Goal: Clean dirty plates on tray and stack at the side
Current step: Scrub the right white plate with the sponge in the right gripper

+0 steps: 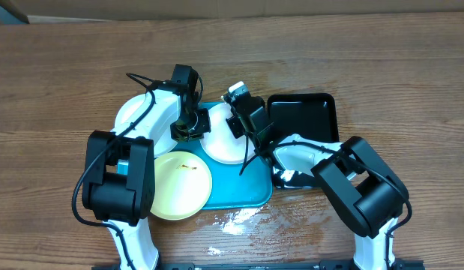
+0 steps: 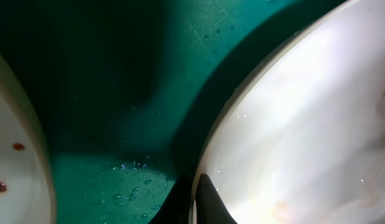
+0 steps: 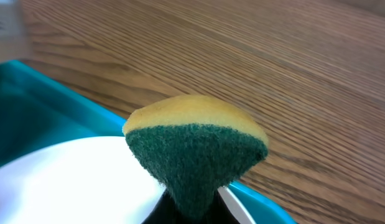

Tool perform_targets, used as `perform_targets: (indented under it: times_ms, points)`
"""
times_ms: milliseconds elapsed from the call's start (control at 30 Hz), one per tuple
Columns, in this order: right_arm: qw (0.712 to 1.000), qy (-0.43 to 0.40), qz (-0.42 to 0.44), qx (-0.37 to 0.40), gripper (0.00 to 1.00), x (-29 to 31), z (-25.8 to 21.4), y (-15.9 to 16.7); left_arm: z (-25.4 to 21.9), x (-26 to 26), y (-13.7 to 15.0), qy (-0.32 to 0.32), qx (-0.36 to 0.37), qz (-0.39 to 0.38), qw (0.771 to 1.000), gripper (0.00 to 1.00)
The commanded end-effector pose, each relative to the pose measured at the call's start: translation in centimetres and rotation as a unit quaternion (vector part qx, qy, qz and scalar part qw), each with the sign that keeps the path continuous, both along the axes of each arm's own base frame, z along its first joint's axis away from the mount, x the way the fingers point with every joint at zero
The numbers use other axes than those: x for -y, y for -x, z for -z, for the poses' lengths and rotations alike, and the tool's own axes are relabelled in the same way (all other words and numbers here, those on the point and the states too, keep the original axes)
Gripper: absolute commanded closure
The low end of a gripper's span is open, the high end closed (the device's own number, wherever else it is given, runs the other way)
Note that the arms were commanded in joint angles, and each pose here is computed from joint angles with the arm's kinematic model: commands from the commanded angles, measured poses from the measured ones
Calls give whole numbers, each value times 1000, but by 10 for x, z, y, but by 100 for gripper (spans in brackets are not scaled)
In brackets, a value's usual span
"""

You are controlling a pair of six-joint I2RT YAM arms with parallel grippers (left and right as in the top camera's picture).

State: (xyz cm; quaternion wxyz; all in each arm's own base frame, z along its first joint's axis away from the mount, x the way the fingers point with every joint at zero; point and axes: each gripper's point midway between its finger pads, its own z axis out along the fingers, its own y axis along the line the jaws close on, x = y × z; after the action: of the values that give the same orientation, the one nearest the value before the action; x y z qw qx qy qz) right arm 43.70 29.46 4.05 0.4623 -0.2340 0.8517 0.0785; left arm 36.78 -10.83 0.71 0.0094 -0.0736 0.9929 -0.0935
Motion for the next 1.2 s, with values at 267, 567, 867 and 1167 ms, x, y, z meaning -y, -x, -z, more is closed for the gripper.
perform_targets:
  times_ms: [267,567,867,1167]
  points:
    - [999,26,17,-27,96,13,16,-2,10,-13,-2,-40,0,3,999,96]
    - [997,-2,50,-61,96,18,18,4,10,-13,-2,-40,-1,-6,999,96]
    - [990,-18,87,-106,96,28,14,18,10,-14,-3,-40,0,-20,999,96]
    - [986,-28,106,-126,96,32,19,22,10,-14,-3,-40,0,-20,999,96]
